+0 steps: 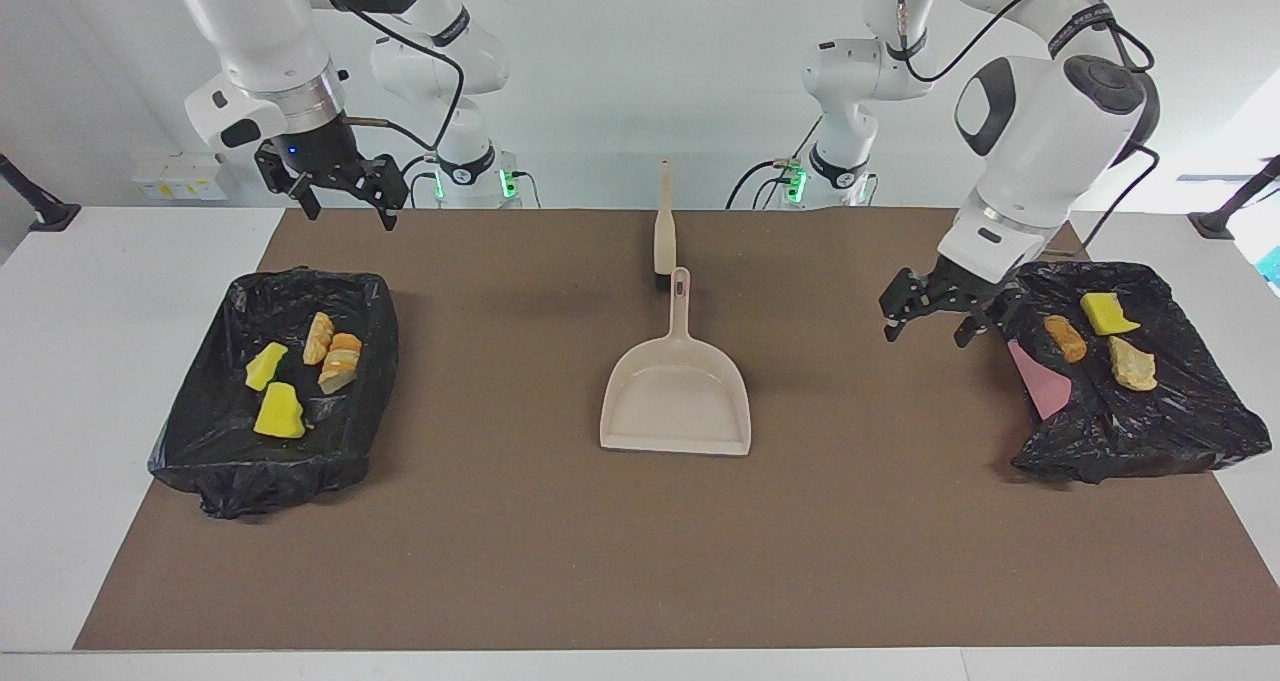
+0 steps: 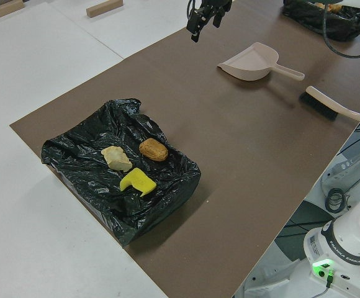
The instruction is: Sweep and dump trash in bin
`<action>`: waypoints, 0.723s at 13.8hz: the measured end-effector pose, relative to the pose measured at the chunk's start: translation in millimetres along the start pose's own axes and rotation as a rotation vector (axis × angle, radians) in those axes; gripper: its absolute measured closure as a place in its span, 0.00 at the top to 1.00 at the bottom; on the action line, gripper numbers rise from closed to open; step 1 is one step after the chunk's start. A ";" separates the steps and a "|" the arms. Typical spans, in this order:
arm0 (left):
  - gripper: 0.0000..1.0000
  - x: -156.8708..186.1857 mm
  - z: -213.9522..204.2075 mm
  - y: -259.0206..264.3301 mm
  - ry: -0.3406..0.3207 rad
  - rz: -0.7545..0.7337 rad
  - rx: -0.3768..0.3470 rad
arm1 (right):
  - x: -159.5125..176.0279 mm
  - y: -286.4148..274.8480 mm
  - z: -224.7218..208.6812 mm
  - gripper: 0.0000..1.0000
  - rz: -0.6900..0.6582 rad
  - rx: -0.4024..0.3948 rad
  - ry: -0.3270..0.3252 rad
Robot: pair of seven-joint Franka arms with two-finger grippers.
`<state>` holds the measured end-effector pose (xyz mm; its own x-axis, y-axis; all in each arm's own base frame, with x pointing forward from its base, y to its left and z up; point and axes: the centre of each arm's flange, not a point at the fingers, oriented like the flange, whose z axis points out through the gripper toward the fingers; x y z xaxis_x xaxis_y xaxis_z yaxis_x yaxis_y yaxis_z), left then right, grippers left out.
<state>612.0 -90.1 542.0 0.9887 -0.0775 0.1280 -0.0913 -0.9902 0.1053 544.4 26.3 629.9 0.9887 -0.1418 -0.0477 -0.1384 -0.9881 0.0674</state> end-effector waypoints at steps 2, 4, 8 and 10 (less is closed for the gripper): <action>1.00 -1.3 -13.6 -27.6 -0.007 -0.008 0.008 | 0.0 0.0 0.0 1.00 0.000 0.000 0.000; 1.00 -8.2 -34.5 -43.0 -0.003 -0.018 0.031 | 0.0 0.0 0.0 1.00 0.000 0.000 0.000; 1.00 -30.6 -71.6 -50.7 -0.024 -0.032 0.051 | 0.0 0.0 0.0 1.00 0.000 0.000 0.000; 1.00 -40.1 -76.3 -52.4 -0.069 -0.021 0.052 | 0.0 0.0 0.0 1.00 0.000 0.000 0.000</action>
<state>568.1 -26.3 606.6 0.9964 -0.0625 0.0579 -0.0657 -0.9963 0.0552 544.4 26.3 629.9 0.9888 -0.1417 -0.0477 -0.1383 -0.9881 0.0674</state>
